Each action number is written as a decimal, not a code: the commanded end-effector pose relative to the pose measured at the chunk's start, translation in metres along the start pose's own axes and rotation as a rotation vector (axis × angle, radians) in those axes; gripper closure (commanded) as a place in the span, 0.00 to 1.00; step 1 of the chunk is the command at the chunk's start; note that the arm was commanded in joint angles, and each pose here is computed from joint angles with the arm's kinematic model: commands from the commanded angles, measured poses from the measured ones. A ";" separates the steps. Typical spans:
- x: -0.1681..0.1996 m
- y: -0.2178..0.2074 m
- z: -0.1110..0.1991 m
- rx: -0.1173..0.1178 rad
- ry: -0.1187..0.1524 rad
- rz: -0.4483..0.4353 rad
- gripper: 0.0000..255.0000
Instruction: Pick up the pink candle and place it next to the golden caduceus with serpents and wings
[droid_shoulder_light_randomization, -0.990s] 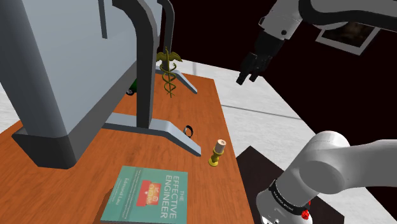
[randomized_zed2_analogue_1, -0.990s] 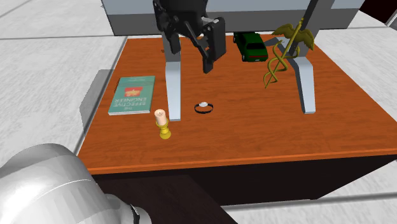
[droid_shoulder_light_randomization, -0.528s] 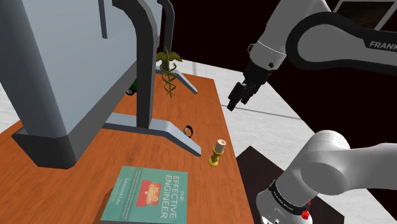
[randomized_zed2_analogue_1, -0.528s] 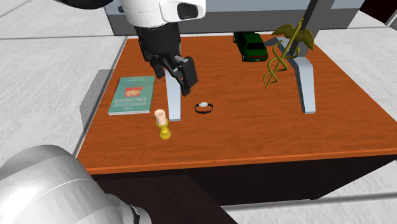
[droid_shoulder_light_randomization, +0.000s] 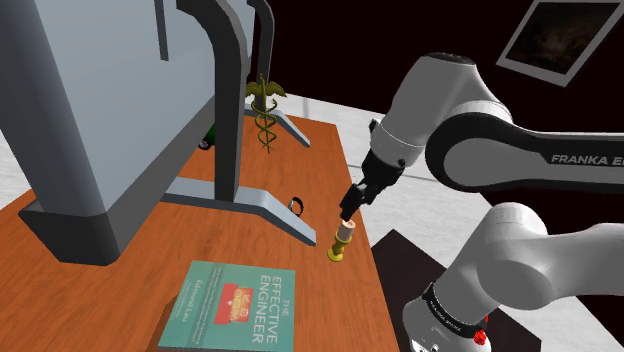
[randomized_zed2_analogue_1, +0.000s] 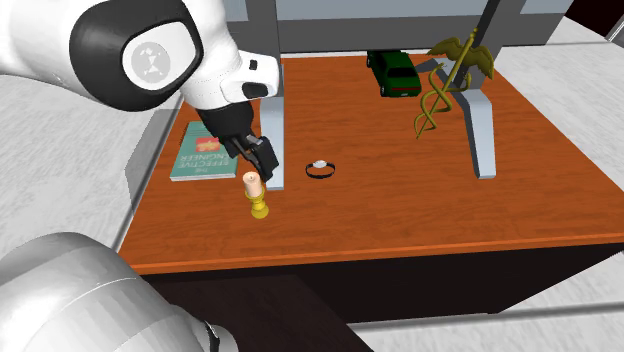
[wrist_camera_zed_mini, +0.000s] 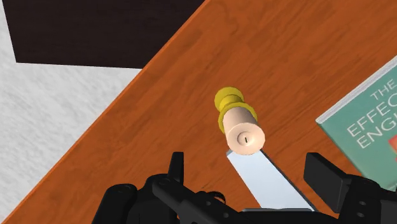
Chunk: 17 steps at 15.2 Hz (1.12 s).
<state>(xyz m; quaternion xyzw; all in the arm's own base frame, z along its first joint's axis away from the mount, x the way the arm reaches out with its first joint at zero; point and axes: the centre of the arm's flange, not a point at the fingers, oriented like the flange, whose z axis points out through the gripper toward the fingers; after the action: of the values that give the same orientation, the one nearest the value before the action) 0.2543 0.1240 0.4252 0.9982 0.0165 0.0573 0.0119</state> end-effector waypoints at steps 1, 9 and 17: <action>-0.009 -0.011 0.019 -0.007 0.000 -0.004 0.00; -0.009 -0.011 0.059 -0.007 0.000 -0.004 0.00; -0.009 -0.011 0.059 -0.007 0.000 -0.004 1.00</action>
<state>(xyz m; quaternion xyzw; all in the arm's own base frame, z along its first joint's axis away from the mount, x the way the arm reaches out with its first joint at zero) 0.2518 0.1330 0.3654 0.9981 0.0180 0.0573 0.0157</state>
